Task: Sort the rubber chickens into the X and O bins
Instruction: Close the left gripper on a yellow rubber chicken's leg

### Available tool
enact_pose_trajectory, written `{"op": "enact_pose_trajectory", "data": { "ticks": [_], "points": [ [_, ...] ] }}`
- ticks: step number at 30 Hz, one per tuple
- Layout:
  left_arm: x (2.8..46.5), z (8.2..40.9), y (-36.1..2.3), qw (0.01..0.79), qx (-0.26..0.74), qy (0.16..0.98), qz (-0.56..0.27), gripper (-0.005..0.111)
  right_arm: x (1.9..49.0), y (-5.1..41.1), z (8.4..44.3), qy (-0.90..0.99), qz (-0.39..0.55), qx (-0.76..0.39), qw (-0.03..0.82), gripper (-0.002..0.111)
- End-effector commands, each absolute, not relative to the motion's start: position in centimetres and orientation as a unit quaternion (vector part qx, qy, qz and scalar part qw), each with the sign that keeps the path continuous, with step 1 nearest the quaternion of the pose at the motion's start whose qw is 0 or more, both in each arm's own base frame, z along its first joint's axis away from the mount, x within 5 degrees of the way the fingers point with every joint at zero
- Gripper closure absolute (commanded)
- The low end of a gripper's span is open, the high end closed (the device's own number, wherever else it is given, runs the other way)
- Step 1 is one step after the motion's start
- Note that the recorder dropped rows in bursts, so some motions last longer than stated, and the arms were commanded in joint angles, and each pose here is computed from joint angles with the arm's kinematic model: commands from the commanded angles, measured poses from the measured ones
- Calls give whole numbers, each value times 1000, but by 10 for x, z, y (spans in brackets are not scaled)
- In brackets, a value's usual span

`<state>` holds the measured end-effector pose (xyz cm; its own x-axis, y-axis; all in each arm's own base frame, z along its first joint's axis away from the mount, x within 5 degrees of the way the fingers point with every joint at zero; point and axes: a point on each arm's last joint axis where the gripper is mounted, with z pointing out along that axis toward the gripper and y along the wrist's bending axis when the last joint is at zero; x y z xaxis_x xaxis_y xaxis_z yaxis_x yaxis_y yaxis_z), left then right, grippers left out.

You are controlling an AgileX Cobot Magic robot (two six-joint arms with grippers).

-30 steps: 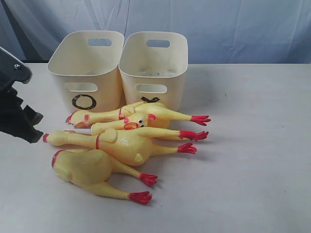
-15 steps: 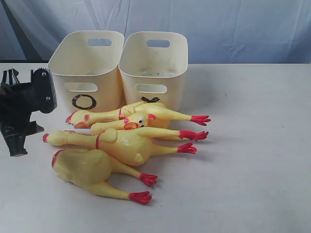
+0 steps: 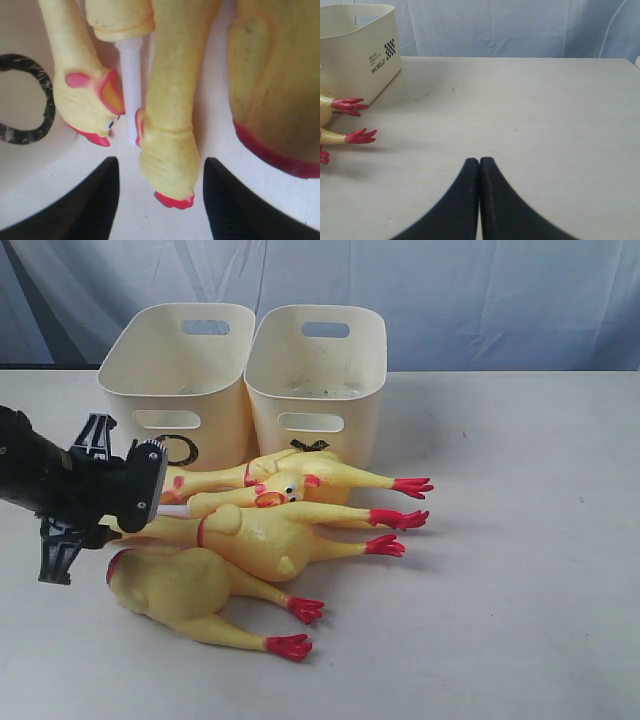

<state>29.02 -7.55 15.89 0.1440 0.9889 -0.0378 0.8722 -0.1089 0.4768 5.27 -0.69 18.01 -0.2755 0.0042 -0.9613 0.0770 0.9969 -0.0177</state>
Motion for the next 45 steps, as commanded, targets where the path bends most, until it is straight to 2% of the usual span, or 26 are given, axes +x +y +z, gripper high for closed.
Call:
{"op": "enact_pose_trajectory", "data": {
  "ticks": [1,14,23,25,28,32,45],
  "points": [
    [291,154,-77,183,751,616,152,58,53,-7,181,794,-31,25,606,108],
    [300,122,-81,174,771,594,148,58,53,-7,181,794,-30,25,606,108],
    [302,117,-81,175,773,591,149,58,53,-7,181,794,-30,25,606,108],
    [302,117,-81,175,773,591,149,62,53,-7,181,794,-30,25,606,108],
    [302,117,-81,175,773,591,149,75,53,-7,181,794,-30,25,606,108],
    [302,117,-81,175,773,591,149,88,53,-7,181,794,-30,25,606,108],
    [303,122,-82,185,771,589,156,90,53,-7,181,794,-30,25,606,108]
  ]
}}
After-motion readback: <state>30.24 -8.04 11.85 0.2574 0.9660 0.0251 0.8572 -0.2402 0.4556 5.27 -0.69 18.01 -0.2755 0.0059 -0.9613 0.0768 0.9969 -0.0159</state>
